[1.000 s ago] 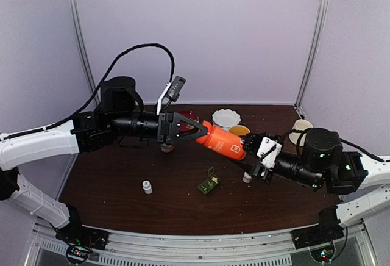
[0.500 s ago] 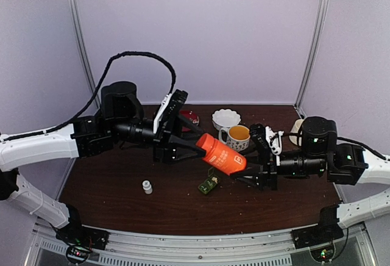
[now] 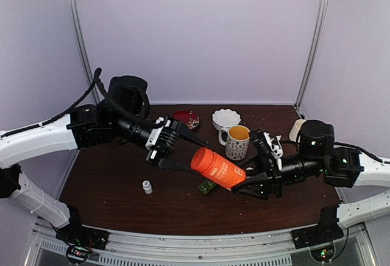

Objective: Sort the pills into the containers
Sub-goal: Screw the lid of the pill bottle onto the pill bottle.

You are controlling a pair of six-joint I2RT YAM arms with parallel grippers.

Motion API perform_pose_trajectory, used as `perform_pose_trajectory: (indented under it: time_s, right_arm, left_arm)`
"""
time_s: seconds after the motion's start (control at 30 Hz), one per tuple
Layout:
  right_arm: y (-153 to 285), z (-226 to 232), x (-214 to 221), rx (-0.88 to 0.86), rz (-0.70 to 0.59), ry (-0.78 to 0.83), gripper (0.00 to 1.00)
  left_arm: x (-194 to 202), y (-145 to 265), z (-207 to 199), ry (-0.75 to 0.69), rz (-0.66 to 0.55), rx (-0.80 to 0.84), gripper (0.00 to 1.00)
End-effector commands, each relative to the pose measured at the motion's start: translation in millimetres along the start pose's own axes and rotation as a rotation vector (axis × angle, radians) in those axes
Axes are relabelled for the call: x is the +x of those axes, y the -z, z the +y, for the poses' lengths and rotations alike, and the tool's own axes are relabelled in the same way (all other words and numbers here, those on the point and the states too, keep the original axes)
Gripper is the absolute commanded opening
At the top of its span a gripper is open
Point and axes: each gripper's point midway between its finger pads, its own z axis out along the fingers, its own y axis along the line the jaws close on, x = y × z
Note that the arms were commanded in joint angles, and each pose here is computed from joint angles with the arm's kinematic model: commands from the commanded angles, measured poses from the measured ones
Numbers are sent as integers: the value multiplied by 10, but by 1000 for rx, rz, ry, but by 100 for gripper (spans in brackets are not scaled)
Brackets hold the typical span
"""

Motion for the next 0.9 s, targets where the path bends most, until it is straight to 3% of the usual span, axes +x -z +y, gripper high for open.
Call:
perform_pose_trajectory:
  time_s: [0.0,0.13,0.27,0.33,0.5,0.53,0.67,0.87]
  right_arm:
    - [186,343,-808,-129,-306,115,0]
    - [118,313,-669,-134,-250,106,0]
    - [70,305,-596,-145,-210,95,0]
    - [66,283,-588,-134,-202,96,0]
    - [84,74,-495,1,-155,127,0]
    - [98,21,-473,35,-146,144,0]
    - [172,-132,-376,141,-104,200,0]
    - [301,-311,-316,274,-73,288,0]
  left_arm:
    - [564,-203,-323,-210,158,121,18]
    - [612,-141,-432,-394,161,143,17]
    - [663,-107,-373,-453,213,115,17]
    - [684,-80,-324,-467,243,85,30]
    - [377,31,-28,-295,130,-163,93]
    - [322,66,-51,-273,102,-172,97]
    - [170,191,-1,-154,45,-254,98]
    - [137,461,470,321,41,-529,98]
